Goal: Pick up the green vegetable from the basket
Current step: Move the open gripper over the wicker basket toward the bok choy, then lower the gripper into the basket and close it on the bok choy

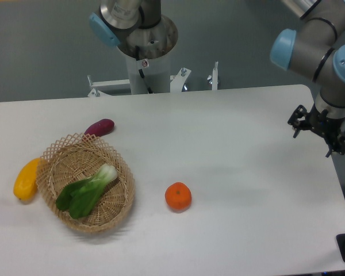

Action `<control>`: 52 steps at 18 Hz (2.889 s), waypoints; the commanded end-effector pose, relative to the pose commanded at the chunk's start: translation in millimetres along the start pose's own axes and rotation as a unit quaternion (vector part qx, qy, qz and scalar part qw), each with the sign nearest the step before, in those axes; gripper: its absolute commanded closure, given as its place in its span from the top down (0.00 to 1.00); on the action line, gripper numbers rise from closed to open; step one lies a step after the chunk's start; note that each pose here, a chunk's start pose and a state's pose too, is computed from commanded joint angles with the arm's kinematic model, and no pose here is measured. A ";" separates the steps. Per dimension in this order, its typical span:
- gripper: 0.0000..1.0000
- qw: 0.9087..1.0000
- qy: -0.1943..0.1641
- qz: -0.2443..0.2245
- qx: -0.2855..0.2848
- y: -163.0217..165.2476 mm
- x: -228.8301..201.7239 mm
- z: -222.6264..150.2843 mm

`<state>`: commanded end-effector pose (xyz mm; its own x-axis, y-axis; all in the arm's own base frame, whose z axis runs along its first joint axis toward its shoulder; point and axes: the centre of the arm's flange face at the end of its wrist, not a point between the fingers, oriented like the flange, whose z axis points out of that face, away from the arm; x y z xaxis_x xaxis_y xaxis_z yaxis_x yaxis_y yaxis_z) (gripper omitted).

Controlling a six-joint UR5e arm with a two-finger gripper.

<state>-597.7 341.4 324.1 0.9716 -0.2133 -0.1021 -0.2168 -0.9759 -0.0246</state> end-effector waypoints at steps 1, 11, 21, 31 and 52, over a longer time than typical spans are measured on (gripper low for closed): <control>1.00 1.000 -0.001 -0.011 -0.001 -4.6 3.3 -2.1; 1.00 0.998 0.008 -0.057 0.010 -123.9 74.5 -9.4; 1.00 0.998 0.028 -0.044 0.047 -250.5 188.2 -29.4; 1.00 0.996 0.067 -0.001 0.053 -331.7 297.2 -17.9; 1.00 0.994 0.094 0.002 0.064 -368.3 394.6 63.1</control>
<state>-140.3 619.5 230.1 0.9689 -0.2328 0.0845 -0.2184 -0.9639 -0.1521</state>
